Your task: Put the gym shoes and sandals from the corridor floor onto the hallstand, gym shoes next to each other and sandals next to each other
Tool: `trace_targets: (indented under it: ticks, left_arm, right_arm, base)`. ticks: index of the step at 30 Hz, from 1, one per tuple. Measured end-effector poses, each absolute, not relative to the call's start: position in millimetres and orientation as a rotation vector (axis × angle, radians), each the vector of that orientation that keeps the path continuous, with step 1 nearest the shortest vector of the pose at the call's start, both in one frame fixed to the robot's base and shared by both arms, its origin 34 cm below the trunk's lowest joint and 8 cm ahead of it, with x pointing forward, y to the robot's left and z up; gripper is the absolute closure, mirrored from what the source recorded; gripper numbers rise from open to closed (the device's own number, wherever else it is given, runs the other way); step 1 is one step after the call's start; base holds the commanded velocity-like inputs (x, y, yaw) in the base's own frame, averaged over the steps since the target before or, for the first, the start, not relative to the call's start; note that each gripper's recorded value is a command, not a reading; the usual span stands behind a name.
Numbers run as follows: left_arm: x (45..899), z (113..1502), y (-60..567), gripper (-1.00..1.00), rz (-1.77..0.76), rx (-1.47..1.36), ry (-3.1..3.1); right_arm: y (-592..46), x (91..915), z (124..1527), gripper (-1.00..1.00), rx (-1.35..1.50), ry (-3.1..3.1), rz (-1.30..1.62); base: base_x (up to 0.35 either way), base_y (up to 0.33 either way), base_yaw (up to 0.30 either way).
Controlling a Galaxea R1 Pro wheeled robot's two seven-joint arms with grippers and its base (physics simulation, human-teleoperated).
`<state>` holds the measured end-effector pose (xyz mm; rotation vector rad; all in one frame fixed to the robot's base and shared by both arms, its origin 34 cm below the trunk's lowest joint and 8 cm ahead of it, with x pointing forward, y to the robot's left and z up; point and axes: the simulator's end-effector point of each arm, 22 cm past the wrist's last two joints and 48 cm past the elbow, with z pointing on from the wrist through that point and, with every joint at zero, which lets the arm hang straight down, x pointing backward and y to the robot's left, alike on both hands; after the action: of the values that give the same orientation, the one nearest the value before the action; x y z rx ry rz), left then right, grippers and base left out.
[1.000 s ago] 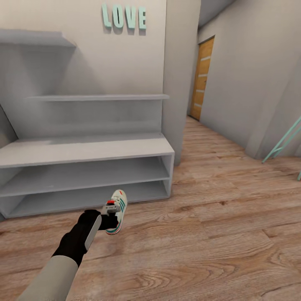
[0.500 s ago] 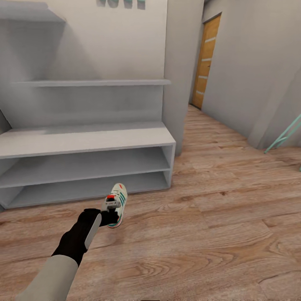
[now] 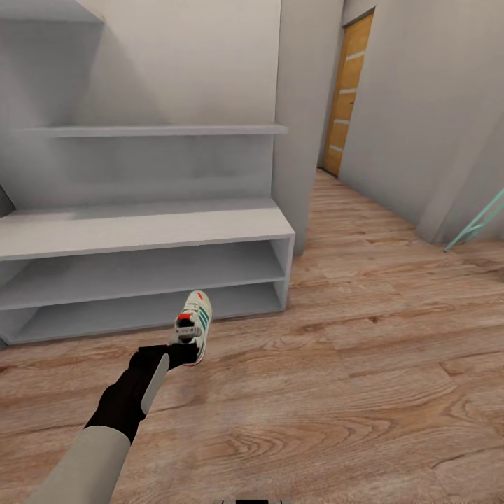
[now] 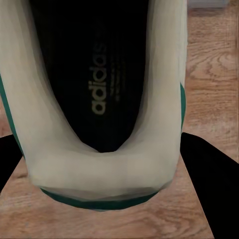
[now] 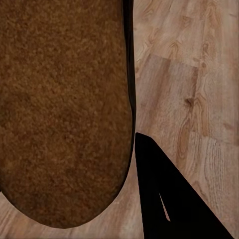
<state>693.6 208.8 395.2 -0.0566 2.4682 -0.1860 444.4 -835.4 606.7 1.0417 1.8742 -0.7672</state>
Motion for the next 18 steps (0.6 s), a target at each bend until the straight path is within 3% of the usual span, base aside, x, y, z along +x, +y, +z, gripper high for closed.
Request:
trace_targets:
  ticks: [14, 18]
  left_arm:
    - [696.4, 397.4, 211.7, 1.00, -0.189, -0.076, 2.452]
    - [696.4, 397.4, 211.8, 1.00, -0.190, -0.077, 2.452]
  right_arm:
    - [-834.8, 444.6, 606.2, 1.00, 1.042, 1.875, -0.765]
    - [-834.7, 444.7, 605.9, 1.00, 1.042, 1.876, -0.765]
  base:
    - [0.194, -0.132, 0.001]
    - [0.239, -0.185, 0.155]
